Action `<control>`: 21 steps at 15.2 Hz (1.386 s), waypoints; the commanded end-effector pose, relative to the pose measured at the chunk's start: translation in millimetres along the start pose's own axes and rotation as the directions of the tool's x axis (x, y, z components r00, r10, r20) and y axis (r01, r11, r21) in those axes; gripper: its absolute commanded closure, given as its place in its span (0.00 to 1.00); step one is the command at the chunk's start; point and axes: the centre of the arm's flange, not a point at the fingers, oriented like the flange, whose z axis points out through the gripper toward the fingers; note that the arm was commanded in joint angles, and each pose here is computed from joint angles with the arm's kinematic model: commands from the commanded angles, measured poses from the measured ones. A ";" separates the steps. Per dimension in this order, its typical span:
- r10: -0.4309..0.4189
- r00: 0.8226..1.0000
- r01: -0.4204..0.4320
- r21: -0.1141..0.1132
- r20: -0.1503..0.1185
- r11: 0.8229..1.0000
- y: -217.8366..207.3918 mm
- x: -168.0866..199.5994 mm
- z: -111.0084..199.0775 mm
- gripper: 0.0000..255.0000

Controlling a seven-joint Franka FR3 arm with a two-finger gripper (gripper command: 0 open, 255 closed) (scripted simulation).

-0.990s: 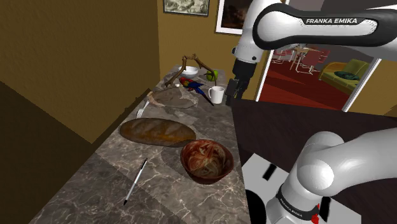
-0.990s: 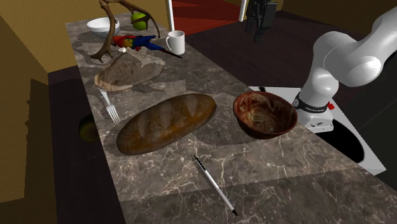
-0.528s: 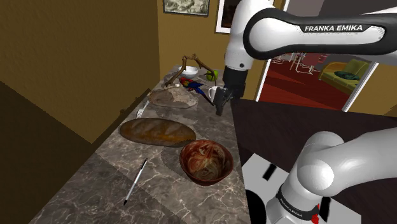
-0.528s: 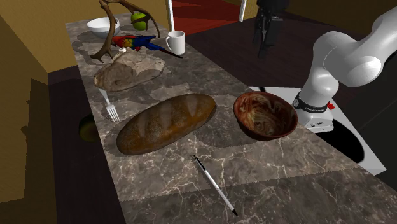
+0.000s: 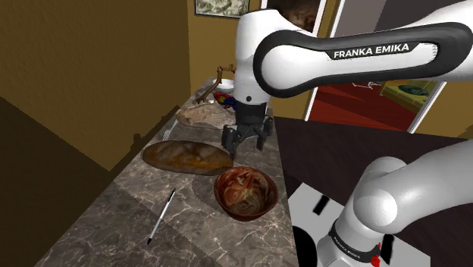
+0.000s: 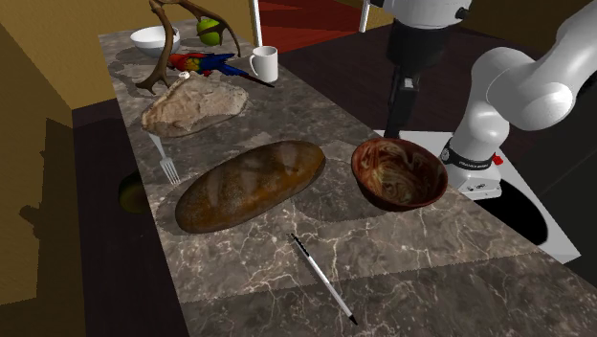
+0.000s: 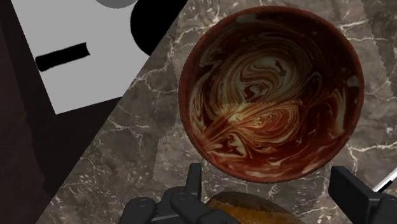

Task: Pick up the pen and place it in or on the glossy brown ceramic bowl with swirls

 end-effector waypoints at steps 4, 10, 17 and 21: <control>0.147 0.989 -0.146 -0.045 0.027 0.988 -69.7 0.7 20.2 0.00; 0.314 0.948 -0.308 -0.103 0.049 0.946 -149.8 14.4 49.5 0.00; 0.498 0.865 -0.481 -0.175 0.062 0.859 -236.7 45.7 89.7 0.00; 0.594 0.802 -0.570 -0.216 0.063 0.793 -282.0 70.1 115.6 0.00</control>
